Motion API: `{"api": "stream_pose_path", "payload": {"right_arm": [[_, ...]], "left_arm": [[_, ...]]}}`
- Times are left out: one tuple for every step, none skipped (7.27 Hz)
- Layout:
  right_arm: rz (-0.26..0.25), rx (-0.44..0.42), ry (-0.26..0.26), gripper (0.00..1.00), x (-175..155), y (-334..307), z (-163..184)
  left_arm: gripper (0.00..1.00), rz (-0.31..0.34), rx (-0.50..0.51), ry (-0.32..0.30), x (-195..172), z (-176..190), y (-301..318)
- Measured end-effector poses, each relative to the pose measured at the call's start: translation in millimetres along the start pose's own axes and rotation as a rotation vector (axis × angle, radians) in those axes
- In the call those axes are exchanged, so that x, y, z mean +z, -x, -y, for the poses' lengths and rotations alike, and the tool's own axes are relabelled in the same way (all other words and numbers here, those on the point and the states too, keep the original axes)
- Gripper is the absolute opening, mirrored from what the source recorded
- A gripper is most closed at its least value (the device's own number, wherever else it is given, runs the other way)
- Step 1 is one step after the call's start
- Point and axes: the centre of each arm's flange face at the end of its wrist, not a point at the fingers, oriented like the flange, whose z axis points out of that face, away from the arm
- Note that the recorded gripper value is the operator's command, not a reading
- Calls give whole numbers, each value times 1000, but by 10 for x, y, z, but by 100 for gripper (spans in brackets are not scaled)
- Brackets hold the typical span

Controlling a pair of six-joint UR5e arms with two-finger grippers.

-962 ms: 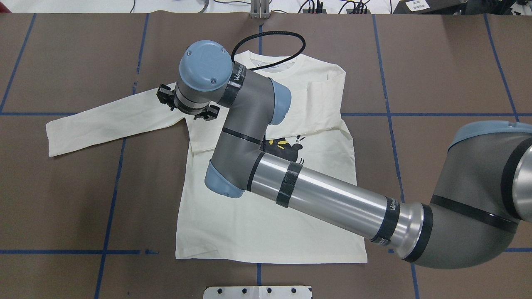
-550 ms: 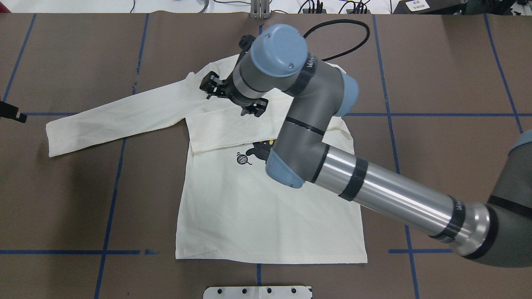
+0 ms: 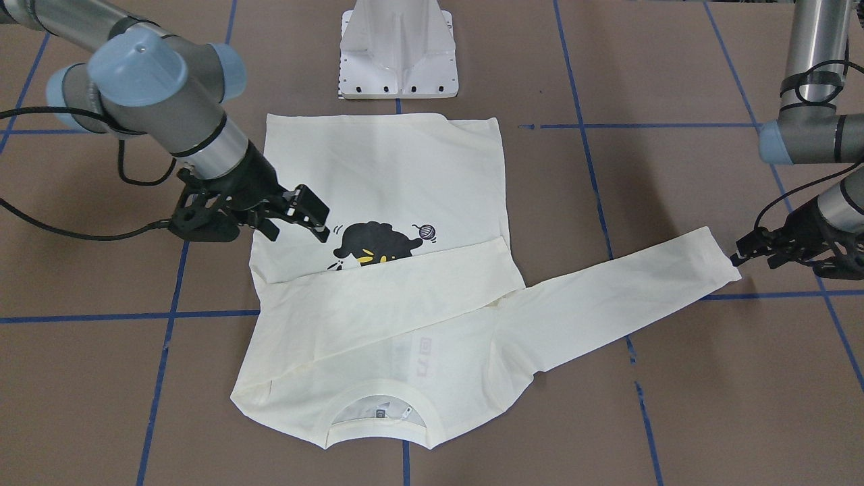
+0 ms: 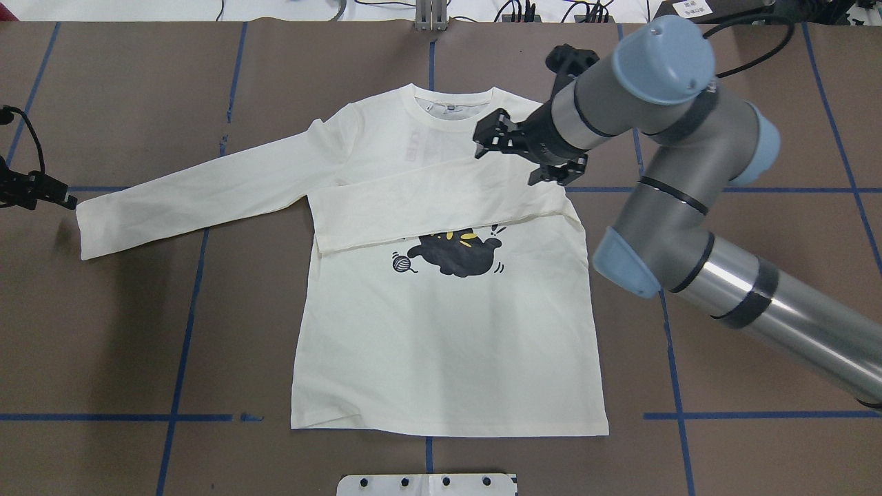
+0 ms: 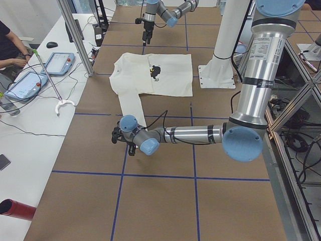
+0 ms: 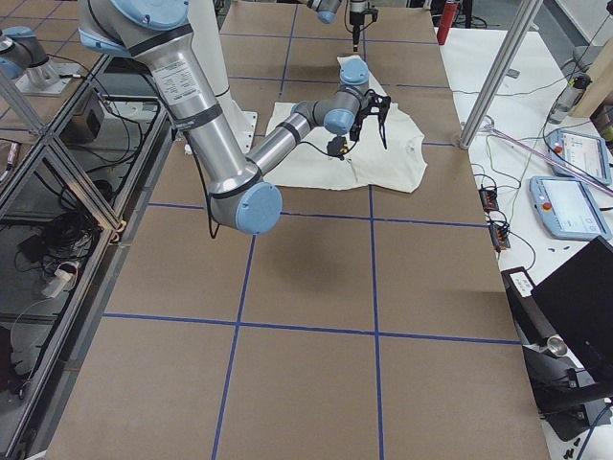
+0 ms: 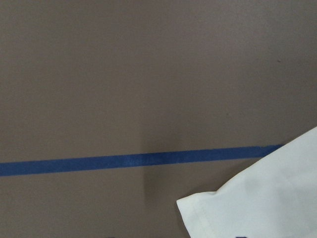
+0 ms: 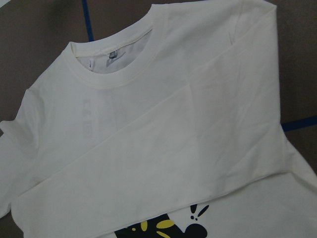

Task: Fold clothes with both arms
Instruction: 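Raise the right gripper away while the left gripper moves to the other cuff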

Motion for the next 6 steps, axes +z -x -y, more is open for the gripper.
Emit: {"api": "stream_pose_path", "payload": {"right_arm": [[-13, -15, 2, 100, -88, -242, 26], [-20, -21, 2, 100, -128, -366, 32], [-22, -23, 2, 100, -153, -418, 25], [-23, -24, 2, 100, -166, -447, 19], [-25, -23, 2, 100, -170, -469, 16], [-27, -22, 2, 100, -169, -481, 15]], "left_arm": [[74, -1, 1, 10, 68, 9, -69], [62, -1, -2, 20, 126, 15, -120], [45, -1, -5, 27, 169, 13, -142], [0, 0, -7, 30, 190, 13, -154], [0, 0, -13, 32, 198, 11, -161], [0, -2, -21, 32, 202, 16, -181]]}}
